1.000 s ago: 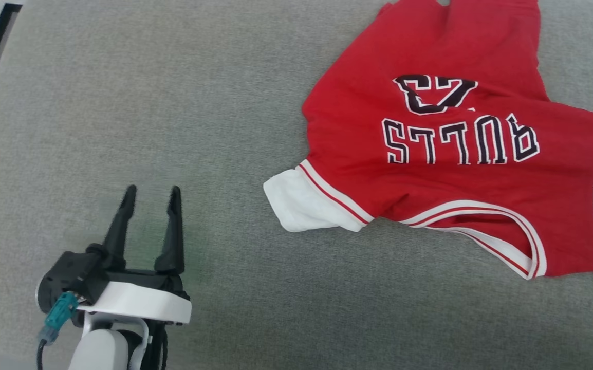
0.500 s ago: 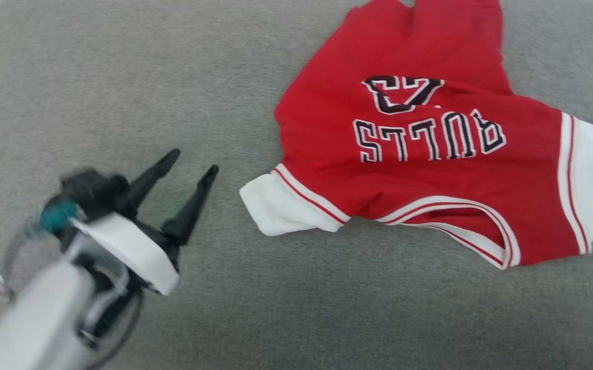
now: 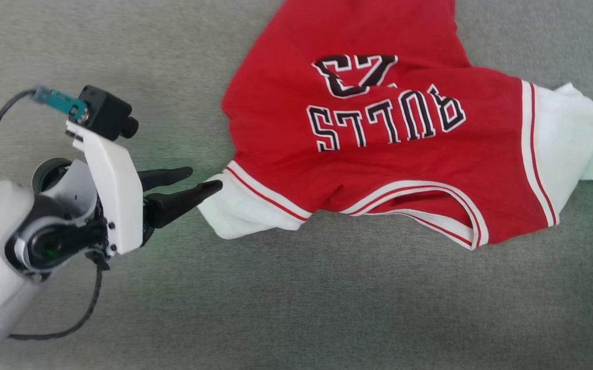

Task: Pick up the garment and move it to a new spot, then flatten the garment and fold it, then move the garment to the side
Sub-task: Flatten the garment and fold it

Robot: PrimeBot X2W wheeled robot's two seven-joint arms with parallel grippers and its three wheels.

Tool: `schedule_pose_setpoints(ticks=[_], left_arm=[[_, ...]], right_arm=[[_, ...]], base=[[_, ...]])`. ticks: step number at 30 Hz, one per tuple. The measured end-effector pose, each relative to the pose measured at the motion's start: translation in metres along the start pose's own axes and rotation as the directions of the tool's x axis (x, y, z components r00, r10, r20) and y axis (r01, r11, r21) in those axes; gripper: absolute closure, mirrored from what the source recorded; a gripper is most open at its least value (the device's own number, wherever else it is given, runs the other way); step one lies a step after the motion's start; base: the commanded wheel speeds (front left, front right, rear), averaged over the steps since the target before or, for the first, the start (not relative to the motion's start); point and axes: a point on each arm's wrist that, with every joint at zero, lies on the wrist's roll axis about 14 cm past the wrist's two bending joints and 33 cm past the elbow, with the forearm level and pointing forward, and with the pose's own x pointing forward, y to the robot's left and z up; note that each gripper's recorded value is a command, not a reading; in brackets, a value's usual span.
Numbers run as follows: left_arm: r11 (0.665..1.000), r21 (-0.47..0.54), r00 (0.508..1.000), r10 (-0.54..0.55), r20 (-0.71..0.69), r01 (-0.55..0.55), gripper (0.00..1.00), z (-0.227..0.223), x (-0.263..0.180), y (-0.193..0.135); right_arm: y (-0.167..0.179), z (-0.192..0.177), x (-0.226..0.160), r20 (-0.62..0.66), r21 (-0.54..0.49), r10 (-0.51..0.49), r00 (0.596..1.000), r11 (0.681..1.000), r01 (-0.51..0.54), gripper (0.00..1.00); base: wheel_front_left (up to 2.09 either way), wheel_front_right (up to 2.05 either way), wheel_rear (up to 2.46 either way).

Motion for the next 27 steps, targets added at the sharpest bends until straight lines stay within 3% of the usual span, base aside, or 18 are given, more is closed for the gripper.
schedule_pose_setpoints(ticks=[5, 10, 11, 12, 13, 14, 17, 21, 27], left_arm=[[0.998, -0.063, 0.984, -0.012, -0.176, 0.001, 0.0, -0.022, 0.021, 0.014], [0.995, -0.087, 0.974, -0.061, -0.219, 0.043, 0.0, -0.022, 0.037, 0.011], [0.994, -0.097, 0.972, -0.073, -0.223, 0.052, 0.15, -0.023, 0.039, 0.009], [0.992, -0.109, 0.971, -0.083, -0.226, 0.06, 0.55, -0.023, 0.04, 0.009], [0.99, -0.123, 0.969, -0.094, -0.227, 0.067, 0.86, -0.023, 0.041, 0.008], [0.989, -0.131, 0.967, -0.101, -0.233, 0.072, 1.0, -0.023, 0.041, 0.007], [0.992, -0.114, 0.975, -0.073, -0.209, 0.049, 1.0, -0.016, 0.04, 0.016], [0.997, -0.076, 0.999, 0.023, -0.05, -0.026, 1.0, 0.03, 0.031, 0.042], [0.984, -0.053, 0.984, 0.174, 0.028, -0.172, 1.0, 0.065, 0.013, 0.086]], right_arm=[[-0.005, -0.009, 0.0, -0.015, 0.005, -0.021, 1.0, 1.0, 0.021, 0.0], [-0.011, -0.015, -0.001, -0.027, 0.006, -0.041, 0.999, 0.999, 0.041, 0.0], [-0.012, -0.016, -0.001, -0.028, 0.007, -0.047, 0.999, 0.999, 0.047, 0.0], [-0.013, -0.016, -0.001, -0.026, 0.01, -0.05, 0.998, 0.999, 0.05, 0.0], [-0.013, -0.017, -0.001, -0.027, 0.012, -0.052, 0.998, 0.999, 0.052, 0.0], [-0.013, -0.018, -0.001, -0.028, 0.014, -0.053, 0.998, 0.998, 0.054, 0.0], [-0.013, -0.02, -0.001, -0.029, 0.018, -0.055, 0.998, 0.998, 0.056, 0.0], [-0.01, -0.021, 0.0, -0.025, 0.026, -0.051, 0.998, 0.998, 0.051, 0.0], [-0.006, -0.025, 0.0, -0.026, 0.028, -0.044, 0.999, 0.999, 0.045, 0.0]], base=[[0.0, 0.0, 0.0], [0.0, 0.0, 0.0], [0.0, 0.0, 0.0], [0.0, 0.0, 0.0], [0.0, 0.0, 0.0], [0.0, 0.0, 0.0], [0.0, 0.0, 0.0], [0.0, 0.0, 0.0], [0.0, 0.0, 0.0]])
